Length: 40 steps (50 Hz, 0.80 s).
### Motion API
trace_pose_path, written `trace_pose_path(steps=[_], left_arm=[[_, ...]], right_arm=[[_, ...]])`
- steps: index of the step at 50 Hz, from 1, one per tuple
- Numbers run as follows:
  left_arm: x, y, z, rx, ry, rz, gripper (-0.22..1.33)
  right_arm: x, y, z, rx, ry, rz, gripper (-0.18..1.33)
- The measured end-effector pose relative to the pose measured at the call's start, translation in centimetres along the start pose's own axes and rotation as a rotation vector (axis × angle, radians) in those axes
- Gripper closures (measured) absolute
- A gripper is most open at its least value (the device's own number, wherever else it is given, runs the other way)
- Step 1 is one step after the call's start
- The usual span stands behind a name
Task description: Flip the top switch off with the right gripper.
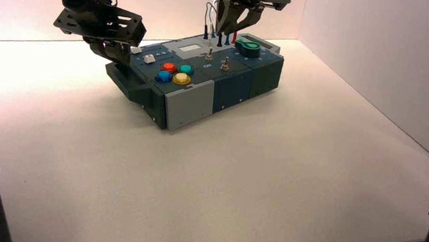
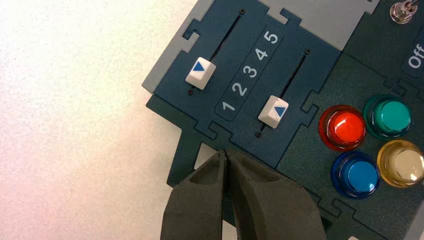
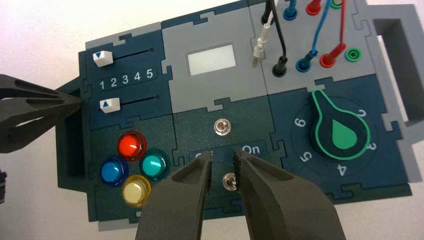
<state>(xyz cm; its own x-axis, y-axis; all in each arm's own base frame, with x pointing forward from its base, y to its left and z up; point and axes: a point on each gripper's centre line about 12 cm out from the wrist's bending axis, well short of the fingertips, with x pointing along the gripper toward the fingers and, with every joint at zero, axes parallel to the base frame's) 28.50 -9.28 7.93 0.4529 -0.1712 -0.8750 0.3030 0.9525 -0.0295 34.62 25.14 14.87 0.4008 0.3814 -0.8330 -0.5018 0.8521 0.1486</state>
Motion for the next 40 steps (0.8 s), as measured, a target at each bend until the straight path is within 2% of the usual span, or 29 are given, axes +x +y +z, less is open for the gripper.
trace_pose_path(steps=[17, 40], left_arm=[[-0.3, -0.2, 0.0, -0.002, 0.034, -0.013, 1.28], [-1.1, -0.6, -0.8, -0.011, 0.116, -0.039, 1.28]], right_arm=[[0.5, 0.0, 0.3, -0.002, 0.008, 0.001, 0.6], [0.6, 0.0, 0.8, -0.012, 0.0, -0.002, 0.6]])
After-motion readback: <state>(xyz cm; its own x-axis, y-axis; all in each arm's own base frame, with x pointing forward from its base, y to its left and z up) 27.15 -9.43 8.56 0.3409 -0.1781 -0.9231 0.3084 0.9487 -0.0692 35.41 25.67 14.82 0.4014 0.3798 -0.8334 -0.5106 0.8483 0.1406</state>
